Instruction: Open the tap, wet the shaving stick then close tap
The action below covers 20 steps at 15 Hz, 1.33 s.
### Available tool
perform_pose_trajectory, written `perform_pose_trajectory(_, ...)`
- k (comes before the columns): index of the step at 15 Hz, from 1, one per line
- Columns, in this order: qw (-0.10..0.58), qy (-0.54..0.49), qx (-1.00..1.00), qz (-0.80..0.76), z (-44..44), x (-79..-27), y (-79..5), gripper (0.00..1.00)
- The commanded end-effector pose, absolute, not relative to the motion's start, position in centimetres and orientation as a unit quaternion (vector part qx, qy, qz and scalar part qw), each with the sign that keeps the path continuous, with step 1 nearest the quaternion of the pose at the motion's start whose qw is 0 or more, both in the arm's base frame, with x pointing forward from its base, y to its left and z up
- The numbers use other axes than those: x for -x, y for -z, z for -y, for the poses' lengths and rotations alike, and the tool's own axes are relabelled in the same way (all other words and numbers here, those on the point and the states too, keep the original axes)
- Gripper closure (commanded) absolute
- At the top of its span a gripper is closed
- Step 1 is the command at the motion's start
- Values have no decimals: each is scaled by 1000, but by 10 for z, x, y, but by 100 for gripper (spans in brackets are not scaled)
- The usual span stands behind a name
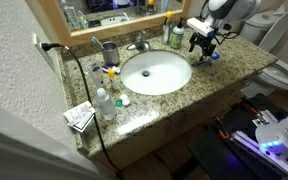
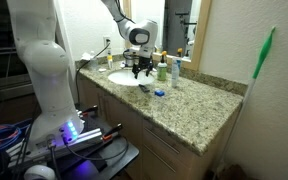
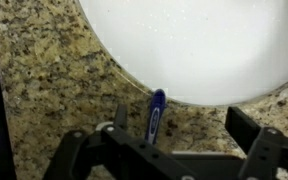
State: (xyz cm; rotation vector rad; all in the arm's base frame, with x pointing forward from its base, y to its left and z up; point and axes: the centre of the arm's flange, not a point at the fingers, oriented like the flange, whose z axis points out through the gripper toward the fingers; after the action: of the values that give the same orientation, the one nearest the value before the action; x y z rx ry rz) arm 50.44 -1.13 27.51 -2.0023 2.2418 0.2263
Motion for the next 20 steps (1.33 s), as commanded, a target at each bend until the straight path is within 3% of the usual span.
perform_pose_trajectory(1, 64, -75, 663, -742, 11, -504, -275, 0)
perform_pose_trajectory(9, 64, -75, 663, -742, 11, -504, -275, 0)
perform_pose_trajectory(14, 73, -16, 654, -753, 25, -486, -212, 0)
perform_pose_trajectory(17, 70, -17, 652, -755, 23, -490, -223, 0)
perform_pose_trajectory(18, 74, -26, 661, -746, 23, -489, -225, 23)
perform_pose_trajectory(20, 68, -34, 657, -750, 25, -484, -224, 33)
